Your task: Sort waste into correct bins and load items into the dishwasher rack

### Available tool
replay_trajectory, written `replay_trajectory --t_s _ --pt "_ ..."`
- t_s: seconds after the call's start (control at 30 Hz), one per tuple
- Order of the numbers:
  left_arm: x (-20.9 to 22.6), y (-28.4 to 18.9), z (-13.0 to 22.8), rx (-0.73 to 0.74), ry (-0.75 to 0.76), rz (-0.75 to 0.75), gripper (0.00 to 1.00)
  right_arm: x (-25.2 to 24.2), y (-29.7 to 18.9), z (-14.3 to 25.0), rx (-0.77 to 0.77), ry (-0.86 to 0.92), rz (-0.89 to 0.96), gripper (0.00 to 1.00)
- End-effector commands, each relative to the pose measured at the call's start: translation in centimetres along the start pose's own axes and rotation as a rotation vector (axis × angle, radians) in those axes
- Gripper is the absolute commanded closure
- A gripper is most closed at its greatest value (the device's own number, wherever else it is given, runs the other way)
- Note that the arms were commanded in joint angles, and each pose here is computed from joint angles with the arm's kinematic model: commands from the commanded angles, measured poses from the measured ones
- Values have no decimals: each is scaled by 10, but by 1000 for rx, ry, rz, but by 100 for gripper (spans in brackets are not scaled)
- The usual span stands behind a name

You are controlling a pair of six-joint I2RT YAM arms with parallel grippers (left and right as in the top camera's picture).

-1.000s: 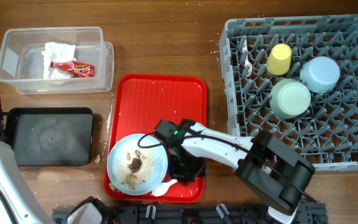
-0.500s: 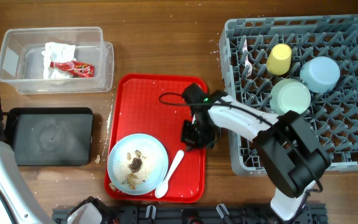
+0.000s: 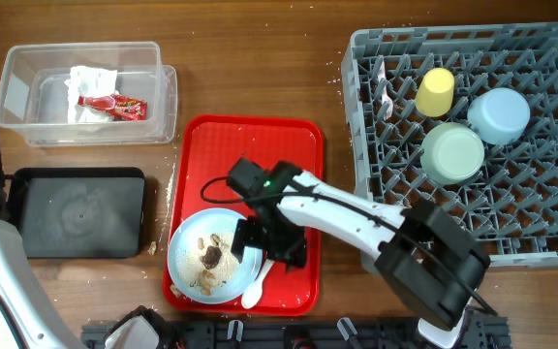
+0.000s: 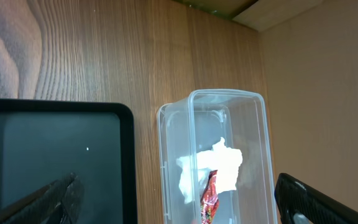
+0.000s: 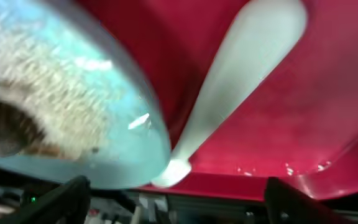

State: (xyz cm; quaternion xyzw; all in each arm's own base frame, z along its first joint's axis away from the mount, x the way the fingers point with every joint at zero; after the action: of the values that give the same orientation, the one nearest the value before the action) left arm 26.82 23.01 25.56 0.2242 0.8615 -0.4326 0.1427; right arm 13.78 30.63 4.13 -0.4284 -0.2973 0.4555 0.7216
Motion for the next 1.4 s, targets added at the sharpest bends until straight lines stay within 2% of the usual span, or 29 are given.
replay_trajectory --t_s 0.0,0.13,0.3,0.43,0.53,0.67,0.7,0.8,0.93,1.13,1.37 --pt "0 -1 -2 -8 -11 1 0 -13 13 -11 2 172 22 25" --pt "0 -1 -2 -8 -11 2 0 -5 6 -21 26 147 -31 28" --pt "0 -1 -2 -8 -11 1 0 -17 -8 -51 7 166 -42 38" --pt "0 -1 -2 -8 -11 1 0 -34 14 -40 28 214 32 39" --pt "0 -1 -2 -8 -11 1 0 -31 30 -34 101 205 21 43" --pt "0 -1 -2 -8 -11 2 0 -27 35 -29 117 184 18 47" --pt "0 -1 -2 -8 -11 2 0 -27 35 -30 116 205 19 59" --pt "0 -1 -2 -8 -11 1 0 -28 28 -47 98 246 -7 76" --pt "0 -1 -2 -8 -11 1 0 -32 17 -67 98 249 -45 92" --pt "0 -1 -2 -8 -11 1 0 -27 -5 -98 35 214 -100 96" --pt "0 -1 -2 -8 -11 1 0 -45 -94 -147 -230 209 33 96"
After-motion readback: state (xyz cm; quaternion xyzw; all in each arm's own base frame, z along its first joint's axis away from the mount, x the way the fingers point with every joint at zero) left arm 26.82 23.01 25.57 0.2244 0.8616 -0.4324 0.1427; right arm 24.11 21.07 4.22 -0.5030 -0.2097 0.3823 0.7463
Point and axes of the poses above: each gripper's point midway between its finger pads, its own y axis out along the fingers, its own x axis along the line the jaws close on, z = x × y, the point moved 1 cm from there along -y, back along the fingers, and after that the axes turned 13 degrees about y, right-handed, at the moved point
